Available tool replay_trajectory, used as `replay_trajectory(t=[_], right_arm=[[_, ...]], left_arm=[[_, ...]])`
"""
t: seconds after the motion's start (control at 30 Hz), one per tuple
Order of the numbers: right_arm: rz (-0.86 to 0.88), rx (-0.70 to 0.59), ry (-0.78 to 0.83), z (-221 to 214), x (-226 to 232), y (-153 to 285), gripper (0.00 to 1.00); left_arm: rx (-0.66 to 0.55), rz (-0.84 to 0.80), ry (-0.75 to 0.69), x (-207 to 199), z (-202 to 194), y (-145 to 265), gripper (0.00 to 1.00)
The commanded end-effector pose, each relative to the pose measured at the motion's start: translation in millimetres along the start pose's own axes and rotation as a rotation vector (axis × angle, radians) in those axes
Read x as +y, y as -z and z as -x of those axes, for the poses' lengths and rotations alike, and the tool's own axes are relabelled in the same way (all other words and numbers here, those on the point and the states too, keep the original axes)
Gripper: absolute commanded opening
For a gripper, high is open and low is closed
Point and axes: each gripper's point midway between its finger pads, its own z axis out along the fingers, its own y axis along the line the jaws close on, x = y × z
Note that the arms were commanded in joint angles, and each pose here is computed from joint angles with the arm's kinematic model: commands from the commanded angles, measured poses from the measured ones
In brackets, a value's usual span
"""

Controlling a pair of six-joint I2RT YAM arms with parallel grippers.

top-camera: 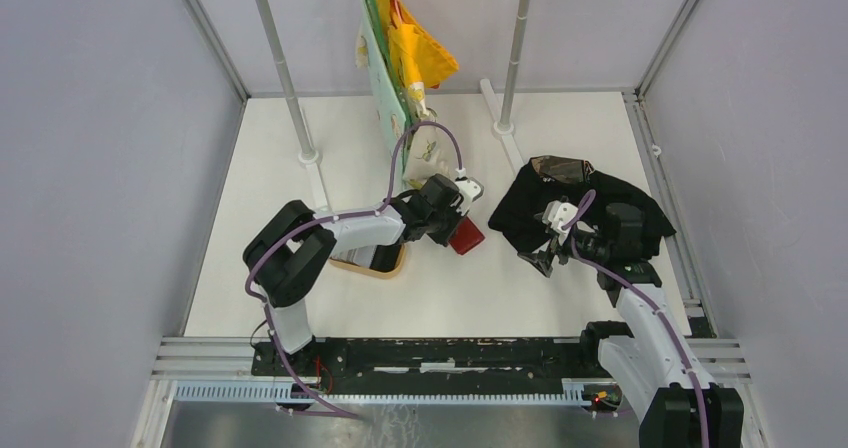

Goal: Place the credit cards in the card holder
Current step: Move the card holder to the center of the board.

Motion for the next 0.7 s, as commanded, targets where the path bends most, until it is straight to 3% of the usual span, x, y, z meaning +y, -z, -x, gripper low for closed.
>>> replay_trajectory(t=[0.0,0.1,0.33,0.53,0.67], right_arm=[[0.048,-0.058,-0.011,8.9,6.9,-3.9,0.98],[0.100,-0.079,-0.029,12.2,18.1,-9.3,0.98],[0.146,-0.069,-0.102,6.5,30.7,-19.7,0.98],[0.083,-0.003,-0.177,-3.0,19.7,-32.6,0.98],[0.154,0.022,-0.262,-9.2,33.6,-42.2,0.98]], left_arm=[[-0.030,-0.055,0.032,-10.6,4.2,-2.0,0.12],[-0.042,-0.070,0.045,-19.4,2.5,1.1,0.02],[-0.151,-0.046,0.056,-51.0,9.0,21.3,0.02],[-0.262,0.010,0.058,-76.7,6.9,39.2,0.02],[-0.345,0.036,0.103,-85.8,7.3,45.6,0.02]])
